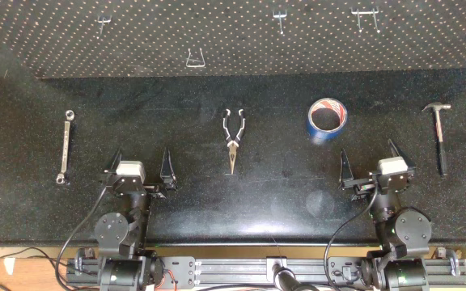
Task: Place Tools Onto Pegboard
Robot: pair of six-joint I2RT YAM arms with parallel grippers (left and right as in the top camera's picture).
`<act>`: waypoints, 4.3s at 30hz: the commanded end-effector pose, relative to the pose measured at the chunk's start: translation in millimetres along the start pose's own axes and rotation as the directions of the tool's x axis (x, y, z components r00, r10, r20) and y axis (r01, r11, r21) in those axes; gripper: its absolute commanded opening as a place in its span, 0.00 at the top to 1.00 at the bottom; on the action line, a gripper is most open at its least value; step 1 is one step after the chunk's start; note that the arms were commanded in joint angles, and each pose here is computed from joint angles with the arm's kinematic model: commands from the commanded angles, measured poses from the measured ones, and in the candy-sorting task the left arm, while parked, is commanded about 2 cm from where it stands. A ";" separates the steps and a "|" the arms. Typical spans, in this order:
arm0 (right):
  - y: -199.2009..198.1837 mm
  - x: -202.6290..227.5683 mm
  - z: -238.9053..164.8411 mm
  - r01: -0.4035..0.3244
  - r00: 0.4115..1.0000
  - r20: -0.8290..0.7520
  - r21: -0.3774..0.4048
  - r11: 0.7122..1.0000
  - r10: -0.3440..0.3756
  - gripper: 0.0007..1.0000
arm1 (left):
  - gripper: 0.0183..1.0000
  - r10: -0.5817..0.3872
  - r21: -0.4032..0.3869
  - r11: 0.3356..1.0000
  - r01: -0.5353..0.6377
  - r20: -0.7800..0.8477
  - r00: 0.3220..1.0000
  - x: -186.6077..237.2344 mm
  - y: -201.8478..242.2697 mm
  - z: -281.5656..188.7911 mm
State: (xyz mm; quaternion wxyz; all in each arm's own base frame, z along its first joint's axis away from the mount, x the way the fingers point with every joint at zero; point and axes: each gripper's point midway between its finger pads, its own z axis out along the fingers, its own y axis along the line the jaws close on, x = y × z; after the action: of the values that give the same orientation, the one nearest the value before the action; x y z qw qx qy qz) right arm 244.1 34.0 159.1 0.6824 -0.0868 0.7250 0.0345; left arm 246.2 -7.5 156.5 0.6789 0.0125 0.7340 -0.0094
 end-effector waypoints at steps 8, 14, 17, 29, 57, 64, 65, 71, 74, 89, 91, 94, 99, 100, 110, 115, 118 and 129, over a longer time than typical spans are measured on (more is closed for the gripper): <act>-1.3 1.3 -0.2 0.014 1.000 -0.003 0.011 1.000 -0.014 0.03 | 0.00 0.006 -0.011 1.000 -0.006 -0.001 1.000 1.0 1.5 -0.2; -1.3 1.3 -0.2 0.014 1.000 -0.003 0.011 1.000 -0.014 0.03 | 0.00 0.006 -0.010 1.000 -0.006 -0.002 1.000 1.1 1.5 -0.2; -1.3 1.3 -0.2 0.014 1.000 -0.003 0.011 1.000 -0.014 0.03 | 0.00 0.006 -0.011 1.000 -0.006 -0.001 1.000 0.9 1.5 -0.2; -1.3 1.3 -0.2 0.014 1.000 -0.003 0.011 1.000 -0.014 0.03 | 0.00 0.006 -0.010 1.000 -0.006 -0.002 1.000 1.1 1.5 -0.2; -1.3 1.3 -0.2 0.014 1.000 -0.003 0.011 1.000 -0.014 0.03 | 0.00 -0.057 -0.086 0.994 -0.065 -0.931 0.360 -24.9 109.8 -47.0; -1.3 1.4 -0.2 0.014 1.000 -0.003 0.010 1.000 -0.014 0.03 | 0.00 -0.267 -0.294 0.956 -0.027 -0.900 0.344 25.2 247.1 -45.9; -1.3 1.3 -0.2 0.014 1.000 -0.003 0.011 1.000 -0.014 0.03 | 0.00 -0.261 -0.287 0.957 -0.031 -0.905 0.335 31.2 250.4 -42.3; -1.3 1.3 -0.2 0.014 1.000 -0.003 0.011 1.000 -0.014 0.03 | 0.00 -0.211 -0.222 0.975 -0.014 -0.941 0.265 84.9 279.5 7.1; -1.3 1.4 -0.2 0.014 1.000 -0.003 0.010 1.000 -0.014 0.03 | 0.00 -0.164 -0.173 0.985 -0.016 -0.958 0.236 92.8 282.4 32.5; -1.3 1.3 -0.2 0.014 1.000 -0.003 0.011 1.000 -0.014 0.03 | 0.00 -0.086 -0.086 0.996 0.001 -0.987 0.139 135.1 261.7 69.2; -1.3 1.3 -0.2 0.014 1.000 -0.003 0.011 1.000 -0.014 0.03 | 0.32 -0.086 -0.086 0.996 0.006 -0.987 0.133 137.0 260.9 68.5; -1.3 1.3 -0.2 0.014 1.000 -0.003 0.011 1.000 -0.014 0.03 | 0.65 -0.111 -0.111 0.994 0.010 -0.985 0.133 137.2 260.8 68.5; -1.3 1.3 -0.2 0.014 1.000 -0.003 0.011 1.000 -0.014 0.03 | 0.99 -0.143 -0.140 0.990 0.036 -0.984 0.107 148.5 256.7 65.9; -1.3 1.4 -0.2 0.014 1.000 -0.003 0.010 1.000 -0.014 0.03 | 0.99 -0.143 -0.140 0.989 0.042 -0.985 0.097 151.7 255.5 64.8; -1.3 1.3 -0.2 0.014 1.000 -0.003 0.011 1.000 -0.014 0.03 | 0.99 -0.163 -0.212 0.973 -0.093 -0.913 0.373 24.3 257.9 61.7; -1.3 1.3 -0.2 0.014 1.000 -0.003 0.011 1.000 -0.014 0.03 | 0.99 -0.065 -0.152 0.973 -0.172 -0.901 0.428 -11.2 225.8 20.7; -1.3 1.3 -0.2 0.014 1.000 -0.003 0.011 1.000 -0.014 0.03 | 0.99 -0.005 -0.183 0.951 -0.248 -0.813 0.582 6.7 210.2 14.2; -1.3 1.3 -0.2 0.014 1.000 -0.003 0.011 1.000 -0.014 0.03 | 0.99 0.045 -0.111 0.990 -0.090 -0.357 0.933 -90.9 67.2 130.7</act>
State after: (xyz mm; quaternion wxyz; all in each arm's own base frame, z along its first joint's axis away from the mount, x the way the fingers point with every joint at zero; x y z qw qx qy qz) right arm 244.3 32.8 158.8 0.6821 -0.0843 0.7256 0.0318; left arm 379.0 42.0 188.2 0.4874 0.0544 0.8704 0.0437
